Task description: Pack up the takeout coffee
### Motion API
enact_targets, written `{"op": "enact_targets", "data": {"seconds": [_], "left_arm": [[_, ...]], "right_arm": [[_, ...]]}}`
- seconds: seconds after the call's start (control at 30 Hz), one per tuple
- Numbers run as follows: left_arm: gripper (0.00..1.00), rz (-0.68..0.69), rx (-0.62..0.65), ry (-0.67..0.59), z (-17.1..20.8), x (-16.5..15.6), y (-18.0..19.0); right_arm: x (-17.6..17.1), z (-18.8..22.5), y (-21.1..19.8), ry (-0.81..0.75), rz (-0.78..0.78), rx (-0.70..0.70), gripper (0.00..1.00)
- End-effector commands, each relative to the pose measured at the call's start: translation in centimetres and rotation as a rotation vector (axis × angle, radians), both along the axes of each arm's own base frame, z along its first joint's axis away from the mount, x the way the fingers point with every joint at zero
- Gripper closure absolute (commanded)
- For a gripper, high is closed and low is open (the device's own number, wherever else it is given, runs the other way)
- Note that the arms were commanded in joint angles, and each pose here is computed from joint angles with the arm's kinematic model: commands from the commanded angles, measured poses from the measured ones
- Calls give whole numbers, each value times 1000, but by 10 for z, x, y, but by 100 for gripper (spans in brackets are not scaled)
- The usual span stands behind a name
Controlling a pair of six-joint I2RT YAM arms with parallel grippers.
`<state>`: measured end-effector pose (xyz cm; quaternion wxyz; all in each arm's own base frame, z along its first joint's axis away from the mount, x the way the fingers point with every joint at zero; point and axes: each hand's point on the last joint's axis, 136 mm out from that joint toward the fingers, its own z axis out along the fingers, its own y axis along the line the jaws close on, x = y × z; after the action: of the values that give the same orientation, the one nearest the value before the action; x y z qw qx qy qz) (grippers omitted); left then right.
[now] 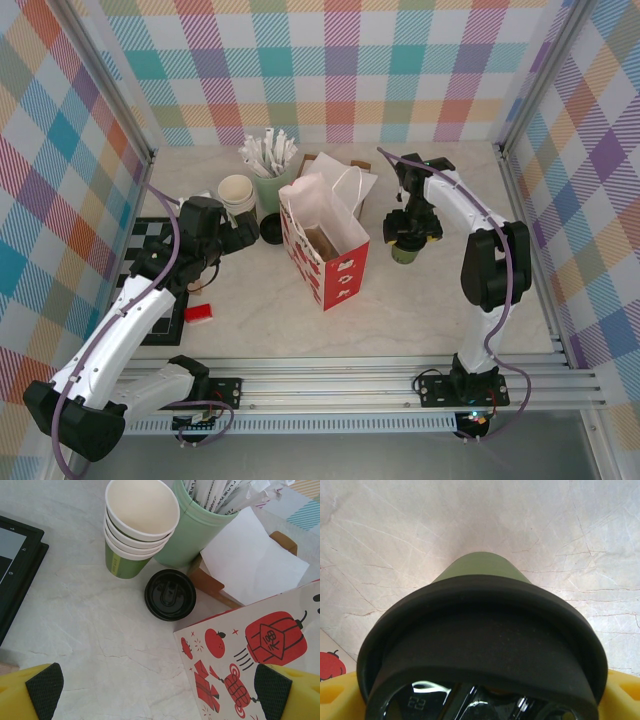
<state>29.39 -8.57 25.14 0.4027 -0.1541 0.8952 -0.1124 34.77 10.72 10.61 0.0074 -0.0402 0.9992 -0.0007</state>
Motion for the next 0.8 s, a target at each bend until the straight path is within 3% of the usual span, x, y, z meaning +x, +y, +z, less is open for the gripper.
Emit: {"op": "enact_targets", "data": {"seconds": [0.0, 0.37, 0.77], "left_arm": [[0, 17, 17, -16, 0, -2, 9], [0, 81, 5, -47, 10, 0, 17], [0, 33, -27, -52, 12, 6, 5]], "right_arm": [[-1, 6, 3, 1, 5, 5, 23], [-2, 16, 4, -33, -9, 20, 30], [-1, 21, 6, -69, 0, 33, 35]]}}
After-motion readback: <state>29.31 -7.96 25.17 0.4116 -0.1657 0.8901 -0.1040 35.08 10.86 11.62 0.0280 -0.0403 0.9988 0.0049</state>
